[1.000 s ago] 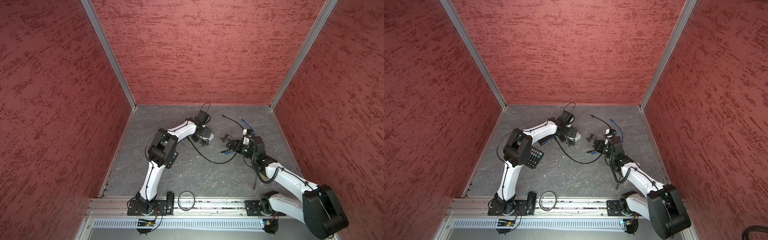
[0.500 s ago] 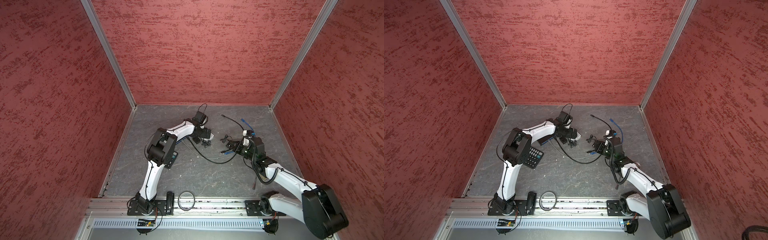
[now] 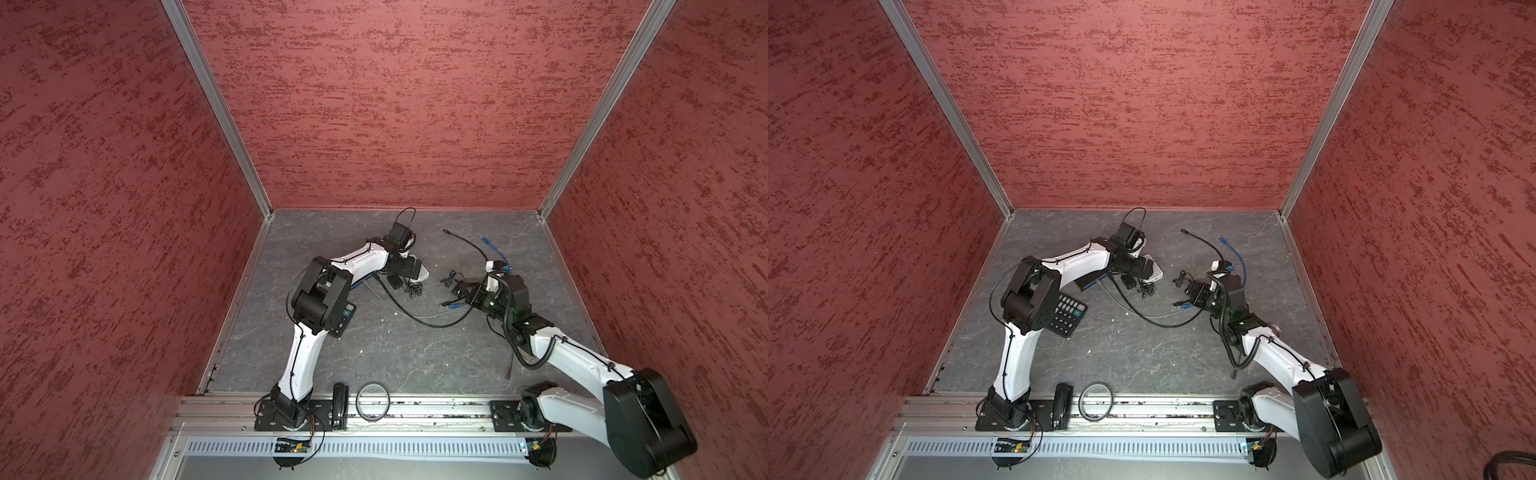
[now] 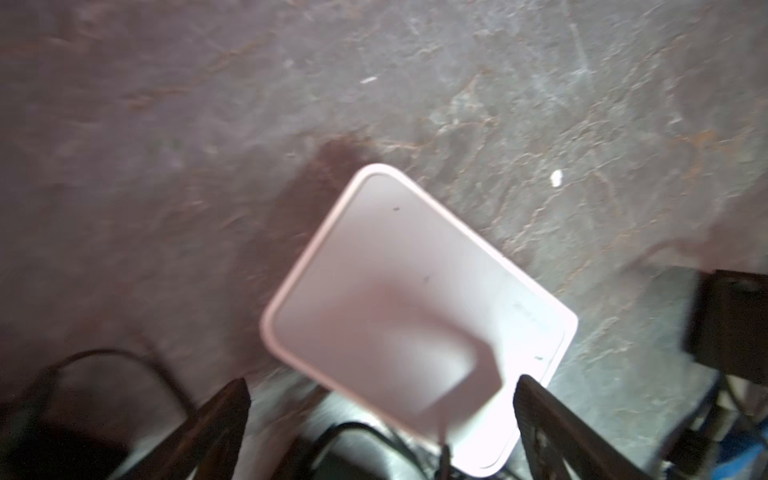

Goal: Insert the plug into the switch port

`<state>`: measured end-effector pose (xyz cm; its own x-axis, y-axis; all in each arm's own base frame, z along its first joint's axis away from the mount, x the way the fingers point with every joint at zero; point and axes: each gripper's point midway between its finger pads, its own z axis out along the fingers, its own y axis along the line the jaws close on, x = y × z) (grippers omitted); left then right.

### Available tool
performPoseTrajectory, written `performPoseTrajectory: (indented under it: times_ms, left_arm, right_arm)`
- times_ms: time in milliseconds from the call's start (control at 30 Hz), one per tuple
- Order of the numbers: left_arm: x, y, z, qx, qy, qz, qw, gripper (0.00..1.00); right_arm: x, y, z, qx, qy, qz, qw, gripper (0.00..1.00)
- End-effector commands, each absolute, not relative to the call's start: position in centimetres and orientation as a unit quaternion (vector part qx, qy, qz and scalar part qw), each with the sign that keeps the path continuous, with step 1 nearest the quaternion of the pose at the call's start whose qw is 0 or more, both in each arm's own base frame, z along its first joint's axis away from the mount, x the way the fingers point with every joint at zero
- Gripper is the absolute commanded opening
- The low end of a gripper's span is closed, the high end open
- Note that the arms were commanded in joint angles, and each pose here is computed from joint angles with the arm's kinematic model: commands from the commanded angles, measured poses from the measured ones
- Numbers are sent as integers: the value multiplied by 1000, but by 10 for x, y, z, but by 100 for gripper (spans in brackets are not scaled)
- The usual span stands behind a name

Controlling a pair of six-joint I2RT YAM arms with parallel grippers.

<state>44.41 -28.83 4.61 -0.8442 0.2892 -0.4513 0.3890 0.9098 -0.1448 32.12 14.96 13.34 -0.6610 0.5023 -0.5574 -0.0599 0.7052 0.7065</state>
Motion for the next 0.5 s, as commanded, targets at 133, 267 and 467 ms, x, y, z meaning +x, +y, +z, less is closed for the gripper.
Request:
performPoseTrajectory:
  times_ms: [133,267,467]
  left_arm:
    - [476,-281,92,198,935,-57,288,100]
    - [487,-291,87,204,931,-54,299,100]
    - [502,-298,66,210,932,-14,296,100]
  right_arm:
    - [325,150,134,134,832,364,396,6]
    - [325,150,134,134,832,364,396,6]
    - [323,149,137,134,831,365,398,6]
